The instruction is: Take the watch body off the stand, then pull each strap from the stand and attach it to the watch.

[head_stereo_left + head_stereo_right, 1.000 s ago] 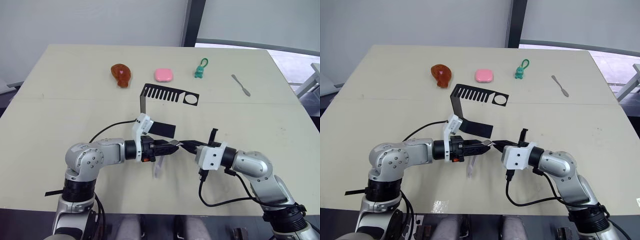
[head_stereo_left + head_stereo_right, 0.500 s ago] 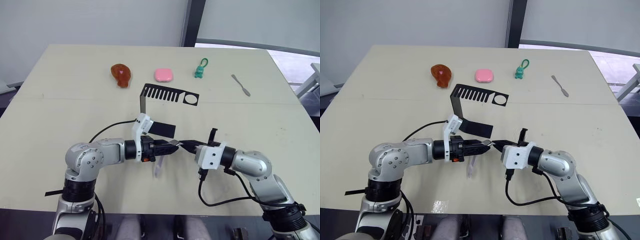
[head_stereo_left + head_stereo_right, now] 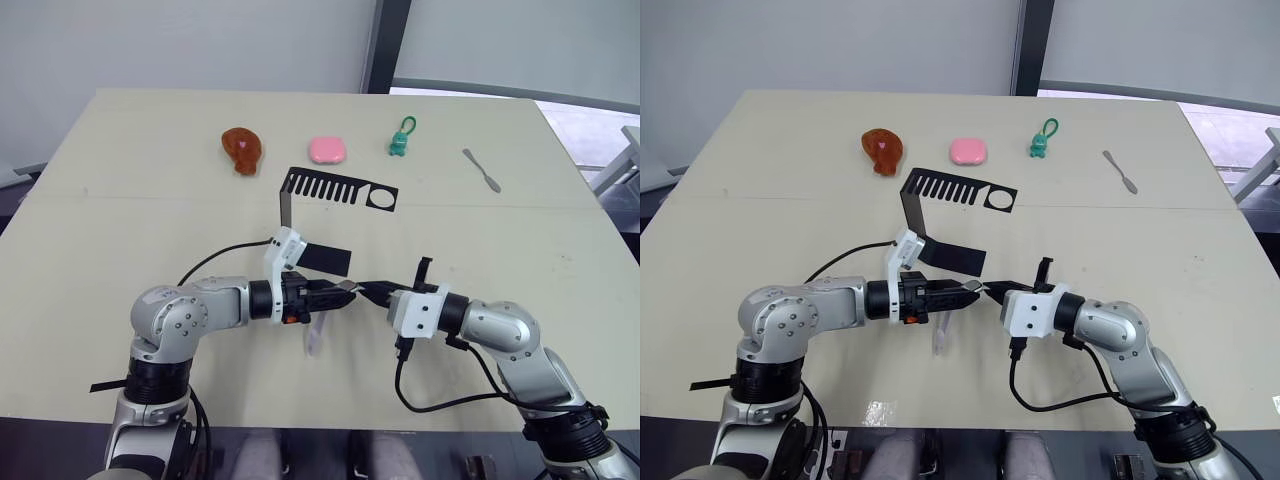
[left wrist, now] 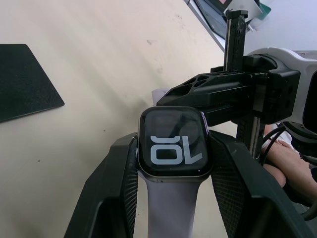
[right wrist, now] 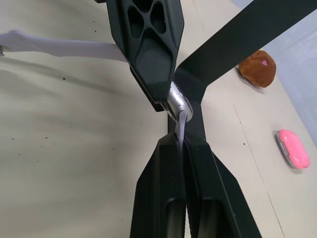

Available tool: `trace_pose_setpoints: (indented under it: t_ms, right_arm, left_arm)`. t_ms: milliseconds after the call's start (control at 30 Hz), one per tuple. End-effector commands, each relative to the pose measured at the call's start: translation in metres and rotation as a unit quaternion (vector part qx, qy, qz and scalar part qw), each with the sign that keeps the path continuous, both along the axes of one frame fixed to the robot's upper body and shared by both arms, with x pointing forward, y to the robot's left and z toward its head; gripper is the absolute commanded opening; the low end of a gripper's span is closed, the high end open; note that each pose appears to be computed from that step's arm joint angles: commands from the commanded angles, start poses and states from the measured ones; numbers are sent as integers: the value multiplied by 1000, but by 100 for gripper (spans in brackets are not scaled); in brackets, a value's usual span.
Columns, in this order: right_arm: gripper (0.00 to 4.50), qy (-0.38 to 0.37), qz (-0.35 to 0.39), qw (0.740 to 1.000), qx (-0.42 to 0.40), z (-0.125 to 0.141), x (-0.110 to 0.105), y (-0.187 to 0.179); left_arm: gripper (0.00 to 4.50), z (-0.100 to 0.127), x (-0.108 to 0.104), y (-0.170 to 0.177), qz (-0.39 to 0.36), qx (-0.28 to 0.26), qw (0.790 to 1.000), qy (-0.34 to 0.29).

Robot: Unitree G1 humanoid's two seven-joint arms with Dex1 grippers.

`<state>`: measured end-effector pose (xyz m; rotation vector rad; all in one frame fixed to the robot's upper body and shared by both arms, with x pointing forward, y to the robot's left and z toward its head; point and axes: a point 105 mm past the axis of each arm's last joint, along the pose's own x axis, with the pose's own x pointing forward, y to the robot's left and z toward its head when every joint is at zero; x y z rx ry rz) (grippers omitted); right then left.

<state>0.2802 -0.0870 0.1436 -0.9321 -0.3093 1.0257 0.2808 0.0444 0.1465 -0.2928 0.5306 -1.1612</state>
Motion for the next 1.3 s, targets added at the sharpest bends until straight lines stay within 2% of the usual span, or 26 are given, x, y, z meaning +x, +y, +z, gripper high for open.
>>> trace_pose_setpoints:
  t_ms: [33,1300]
  right_arm:
    - [0,-26,68,997,20,14,-17,28]
    - [0,-21,69,997,21,11,-16,31]
  left_arm:
    - [159,10,-19,-26,-69,-23,997,-14]
    - [159,9,-22,-27,-77,-18,997,-15]
